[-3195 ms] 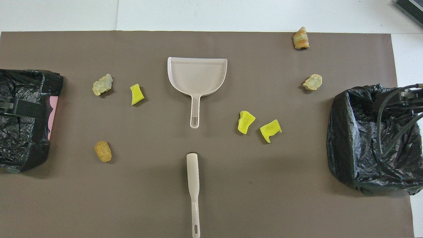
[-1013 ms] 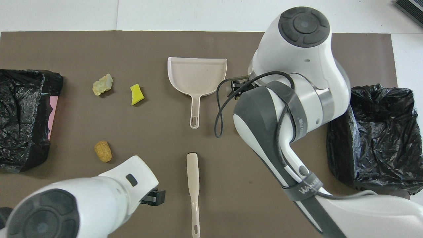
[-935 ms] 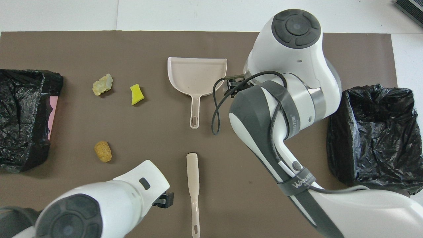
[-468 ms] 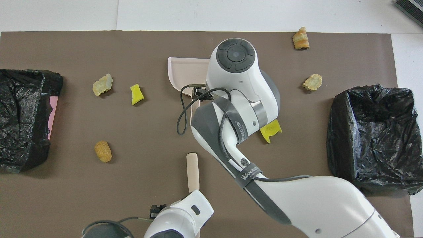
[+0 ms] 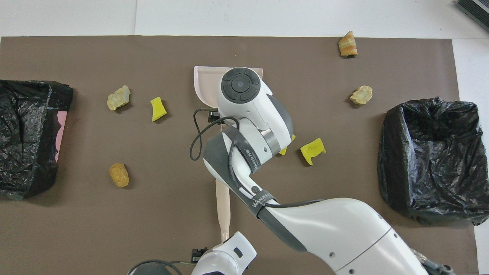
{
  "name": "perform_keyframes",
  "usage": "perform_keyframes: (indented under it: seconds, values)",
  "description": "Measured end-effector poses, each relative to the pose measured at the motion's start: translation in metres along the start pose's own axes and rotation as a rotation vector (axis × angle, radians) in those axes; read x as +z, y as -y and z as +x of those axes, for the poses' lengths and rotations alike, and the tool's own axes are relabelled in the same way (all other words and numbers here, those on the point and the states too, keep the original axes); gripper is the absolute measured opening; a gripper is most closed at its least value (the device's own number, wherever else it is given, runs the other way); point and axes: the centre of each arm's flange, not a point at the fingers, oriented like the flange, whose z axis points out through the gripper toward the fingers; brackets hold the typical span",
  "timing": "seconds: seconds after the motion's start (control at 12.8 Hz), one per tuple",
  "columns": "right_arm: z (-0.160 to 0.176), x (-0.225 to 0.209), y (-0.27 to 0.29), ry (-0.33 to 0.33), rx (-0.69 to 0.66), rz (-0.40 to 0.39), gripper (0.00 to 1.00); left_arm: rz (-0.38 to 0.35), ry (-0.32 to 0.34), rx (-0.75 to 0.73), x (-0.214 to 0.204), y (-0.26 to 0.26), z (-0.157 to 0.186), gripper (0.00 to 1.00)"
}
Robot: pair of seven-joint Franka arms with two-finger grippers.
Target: Sweep and dump trash in bin
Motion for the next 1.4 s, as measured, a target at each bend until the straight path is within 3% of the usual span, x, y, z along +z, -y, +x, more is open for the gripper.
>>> perform_keyframes:
  seconds: [0.23, 0.31, 0.39, 0.47, 0.55, 0.62, 0.7, 0.86, 1.25, 1.4]
  values:
    - [-0.006, 0.009, 0.008, -0.001, -0.002, -0.006, 1.00, -0.015, 0.045, -0.010, 0.018, -0.003, 0.003, 0.99]
    - [-0.005, 0.008, 0.008, -0.006, -0.005, -0.011, 1.00, -0.016, 0.055, -0.011, 0.022, -0.003, 0.004, 0.92]
    - [-0.004, 0.007, 0.008, -0.012, -0.008, -0.014, 0.90, -0.016, 0.061, -0.011, 0.023, -0.003, 0.004, 0.80]
    - [-0.004, 0.007, 0.008, -0.015, -0.010, -0.016, 0.88, -0.016, 0.061, -0.011, 0.023, -0.003, 0.004, 0.79]
    - [-0.004, 0.007, 0.008, -0.020, -0.011, -0.015, 0.83, -0.016, 0.061, -0.011, 0.023, -0.003, 0.004, 0.65]
    - [-0.004, 0.007, 0.009, -0.026, -0.012, -0.012, 0.73, -0.016, 0.061, -0.011, 0.023, -0.003, 0.004, 0.49]
    - [-0.004, 0.007, 0.009, -0.028, -0.014, -0.011, 0.56, -0.016, 0.061, -0.012, 0.023, -0.003, 0.004, 0.47]
    - [-0.004, 0.007, 0.010, -0.032, -0.026, -0.013, 0.33, -0.016, 0.061, -0.012, 0.023, -0.003, 0.004, 0.47]
    - [0.001, 0.003, 0.004, -0.040, -0.112, -0.020, 0.31, -0.026, 0.054, -0.017, 0.018, -0.004, 0.008, 0.44]
    - [0.010, -0.009, -0.007, -0.056, -0.187, -0.017, 0.31, -0.028, 0.054, -0.018, 0.017, -0.004, 0.009, 0.27]
